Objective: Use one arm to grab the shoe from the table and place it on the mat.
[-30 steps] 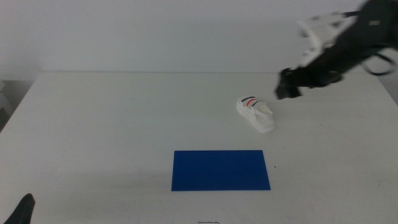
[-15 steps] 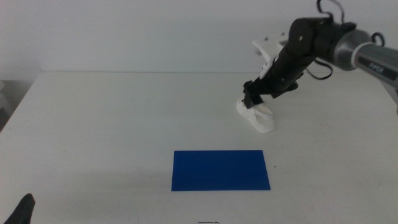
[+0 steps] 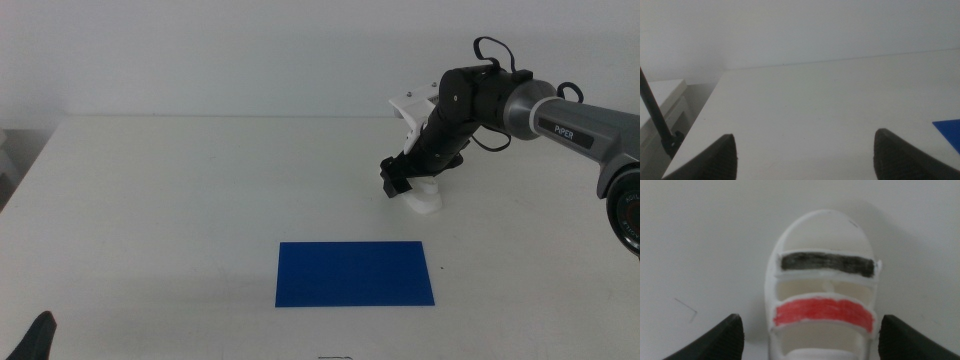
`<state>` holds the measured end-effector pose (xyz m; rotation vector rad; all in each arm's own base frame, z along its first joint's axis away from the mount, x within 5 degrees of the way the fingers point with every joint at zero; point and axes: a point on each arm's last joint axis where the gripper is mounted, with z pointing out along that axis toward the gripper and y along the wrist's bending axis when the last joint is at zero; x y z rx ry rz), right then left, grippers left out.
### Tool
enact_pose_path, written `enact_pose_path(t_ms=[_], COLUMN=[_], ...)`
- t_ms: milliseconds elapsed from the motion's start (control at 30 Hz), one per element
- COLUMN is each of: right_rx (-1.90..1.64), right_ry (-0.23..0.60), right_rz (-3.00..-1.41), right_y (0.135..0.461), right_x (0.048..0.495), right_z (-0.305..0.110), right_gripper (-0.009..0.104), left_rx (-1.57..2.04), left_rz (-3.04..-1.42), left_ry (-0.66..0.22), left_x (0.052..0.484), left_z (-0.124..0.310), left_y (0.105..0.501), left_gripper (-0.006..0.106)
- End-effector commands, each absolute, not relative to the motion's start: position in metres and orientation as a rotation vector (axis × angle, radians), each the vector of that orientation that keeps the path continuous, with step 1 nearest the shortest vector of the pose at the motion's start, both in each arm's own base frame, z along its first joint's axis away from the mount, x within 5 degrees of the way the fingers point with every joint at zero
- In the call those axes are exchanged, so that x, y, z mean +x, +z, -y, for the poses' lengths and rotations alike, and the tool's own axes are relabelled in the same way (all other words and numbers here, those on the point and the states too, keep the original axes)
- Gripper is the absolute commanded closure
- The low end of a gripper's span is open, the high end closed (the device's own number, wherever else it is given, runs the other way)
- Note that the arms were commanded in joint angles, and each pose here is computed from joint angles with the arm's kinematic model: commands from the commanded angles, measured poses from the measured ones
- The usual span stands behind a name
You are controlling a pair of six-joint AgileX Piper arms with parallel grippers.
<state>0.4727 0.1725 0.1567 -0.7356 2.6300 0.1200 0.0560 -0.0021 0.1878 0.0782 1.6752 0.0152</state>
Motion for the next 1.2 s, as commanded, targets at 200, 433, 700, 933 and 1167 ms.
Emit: enact_pose_path(t_ms=[200, 433, 700, 933, 1167], right_rx=[-0.678, -0.633, -0.798, -1.137, -1.661], right_ry=[0.085, 0.126, 0.205, 0.174, 0.021], right_rz=[-2.514, -2.46, -2.396, -2.312, -2.045], right_y=[0.228, 0.286, 0.291, 0.271, 0.251], right_x=[0.467, 0.424, 0.339, 0.315, 0.312], right_z=[-0.166, -0.165, -0.208, -0.255, -0.265], right_gripper=[0.097, 0.096, 0.096, 0.096, 0.096], left_rx=[0.058, 0.058, 0.058, 0.058, 0.058], left_rz=[-1.57, -1.57, -1.57, -1.57, -1.57], left_ry=[-0.005, -0.005, -0.005, -0.005, -0.005], left_x=[0.055, 0.055, 0.055, 0.055, 0.055], left_z=[0.002, 0.002, 0.002, 0.002, 0.002], left_y=[0.198, 0.198, 0.198, 0.198, 0.198], left_gripper=[0.007, 0.007, 0.007, 0.007, 0.007])
